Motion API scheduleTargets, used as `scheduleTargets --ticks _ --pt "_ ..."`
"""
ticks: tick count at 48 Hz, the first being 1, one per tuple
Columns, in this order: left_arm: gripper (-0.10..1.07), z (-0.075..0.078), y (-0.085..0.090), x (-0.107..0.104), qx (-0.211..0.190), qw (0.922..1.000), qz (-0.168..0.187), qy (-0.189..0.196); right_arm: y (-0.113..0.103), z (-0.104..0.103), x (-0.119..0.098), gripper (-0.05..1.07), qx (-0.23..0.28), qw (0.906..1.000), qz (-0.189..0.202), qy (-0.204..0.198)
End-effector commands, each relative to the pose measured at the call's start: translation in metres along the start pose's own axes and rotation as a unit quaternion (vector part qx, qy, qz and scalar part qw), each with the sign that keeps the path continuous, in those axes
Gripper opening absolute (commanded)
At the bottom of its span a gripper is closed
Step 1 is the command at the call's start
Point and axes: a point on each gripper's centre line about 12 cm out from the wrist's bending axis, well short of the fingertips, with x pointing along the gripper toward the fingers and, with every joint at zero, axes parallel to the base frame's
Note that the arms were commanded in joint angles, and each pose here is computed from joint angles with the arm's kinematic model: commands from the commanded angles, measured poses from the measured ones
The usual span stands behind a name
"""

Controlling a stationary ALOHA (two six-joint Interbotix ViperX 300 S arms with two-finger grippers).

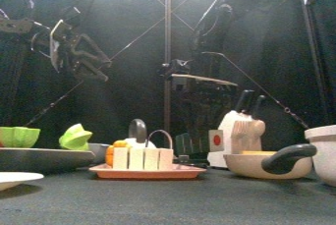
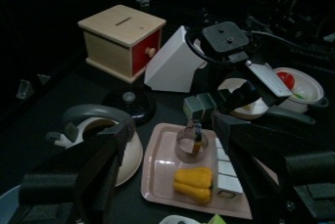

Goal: Grab green sushi roll and place on plate

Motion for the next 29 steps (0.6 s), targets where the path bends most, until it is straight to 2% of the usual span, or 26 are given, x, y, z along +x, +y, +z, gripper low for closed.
scheduleTargets --ticks 1,11,20,26,29 --pt "1.0 0.006 0.0 0.0 0.001 1.0 0.0 -0.009 -0.002 0.012 -0.025 0.68 0.009 0.9993 0.023 -0.027" --pt "1.0 0.006 0.0 0.0 0.001 1.0 0.0 -0.009 0.0 0.014 -0.046 0.68 -0.009 0.9976 0.039 -0.056" --pt "1.0 0.007 0.001 -0.002 0.0 0.9999 0.003 -0.012 0.009 0.009 -0.058 0.68 -0.056 0.9917 0.057 -0.101" --pt "1.0 0.011 0.005 -0.008 -0.006 0.9996 0.011 -0.026 0.017 0.006 -0.059 0.68 -0.09 0.9831 0.084 -0.135" --pt "1.0 0.012 0.008 -0.011 -0.012 0.9993 0.017 -0.032 0.023 0.002 -0.06 0.68 -0.116 0.9753 0.104 -0.156"
